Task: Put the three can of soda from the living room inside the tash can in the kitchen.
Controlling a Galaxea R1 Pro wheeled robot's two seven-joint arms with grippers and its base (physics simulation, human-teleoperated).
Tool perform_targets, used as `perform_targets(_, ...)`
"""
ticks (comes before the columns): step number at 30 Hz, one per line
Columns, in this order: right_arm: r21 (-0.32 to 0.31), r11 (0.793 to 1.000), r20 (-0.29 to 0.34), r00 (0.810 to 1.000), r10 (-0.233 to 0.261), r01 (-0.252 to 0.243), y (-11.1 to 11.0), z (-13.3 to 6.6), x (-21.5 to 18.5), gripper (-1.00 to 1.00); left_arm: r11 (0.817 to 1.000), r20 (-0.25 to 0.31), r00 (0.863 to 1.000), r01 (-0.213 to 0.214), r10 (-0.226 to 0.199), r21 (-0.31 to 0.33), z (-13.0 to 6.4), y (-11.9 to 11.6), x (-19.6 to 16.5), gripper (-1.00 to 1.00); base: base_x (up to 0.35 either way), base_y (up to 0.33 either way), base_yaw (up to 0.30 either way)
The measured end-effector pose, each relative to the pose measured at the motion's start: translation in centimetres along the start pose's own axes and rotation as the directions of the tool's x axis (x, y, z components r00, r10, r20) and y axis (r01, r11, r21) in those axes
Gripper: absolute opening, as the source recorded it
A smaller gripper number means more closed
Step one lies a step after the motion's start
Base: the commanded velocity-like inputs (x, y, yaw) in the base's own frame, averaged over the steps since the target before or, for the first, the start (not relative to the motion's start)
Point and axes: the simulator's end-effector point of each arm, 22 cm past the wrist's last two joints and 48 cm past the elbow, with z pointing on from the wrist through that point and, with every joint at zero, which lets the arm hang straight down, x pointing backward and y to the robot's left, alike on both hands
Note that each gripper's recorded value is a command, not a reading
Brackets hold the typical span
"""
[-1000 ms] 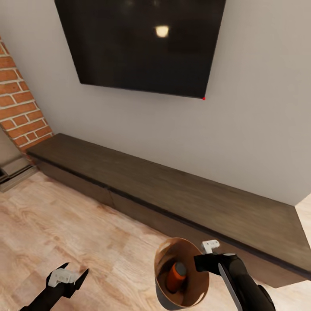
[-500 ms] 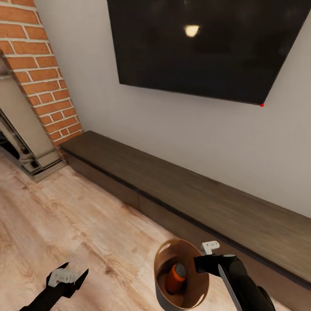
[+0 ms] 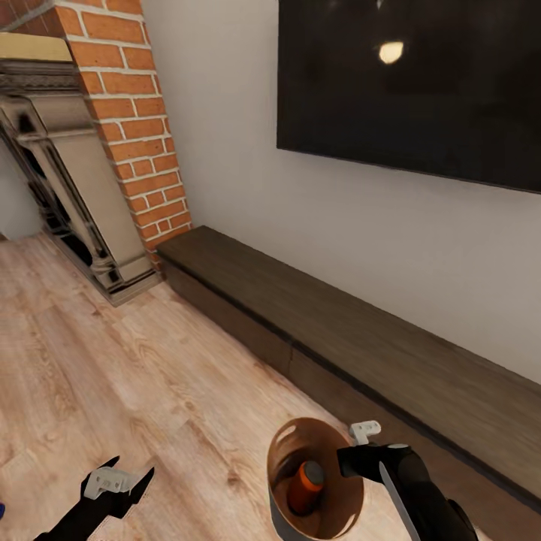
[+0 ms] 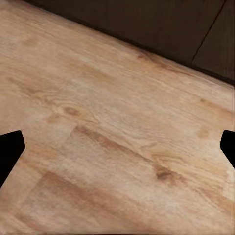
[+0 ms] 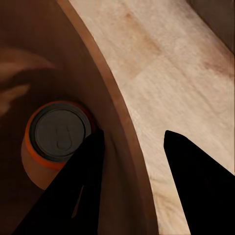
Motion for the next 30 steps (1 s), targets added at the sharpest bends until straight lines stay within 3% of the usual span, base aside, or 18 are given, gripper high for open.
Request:
perform_targets(8, -0.004, 0.999, 0.004, 0.999, -0.038, 0.038, 1.0, 0.2, 0.1, -1.0, 1.0, -0.001, 1.0, 0.0, 0.0, 0.001, 0.0, 0.0, 0.0, 1.0, 0.153, 0.294, 0.259)
perform_targets(25, -0.008, 0.999, 0.011, 0.999, -0.042, 0.042, 1.2, 0.3, 0.0, -1.0, 1.0, -0.003, 1.0, 0.001, -0.001, 0.002, 0.0, 0.0, 0.1, 1.0, 0.182, 0.277, 0.259)
perform_targets(30, -0.007, 0.999, 0.011, 0.999, -0.042, 0.042, 1.2, 0.3, 0.0, -1.0, 1.0, 0.031, 0.999, -0.009, 0.009, 0.006, 0.0, -0.1, -1.8, 1.0, 0.272, 0.211, 0.242)
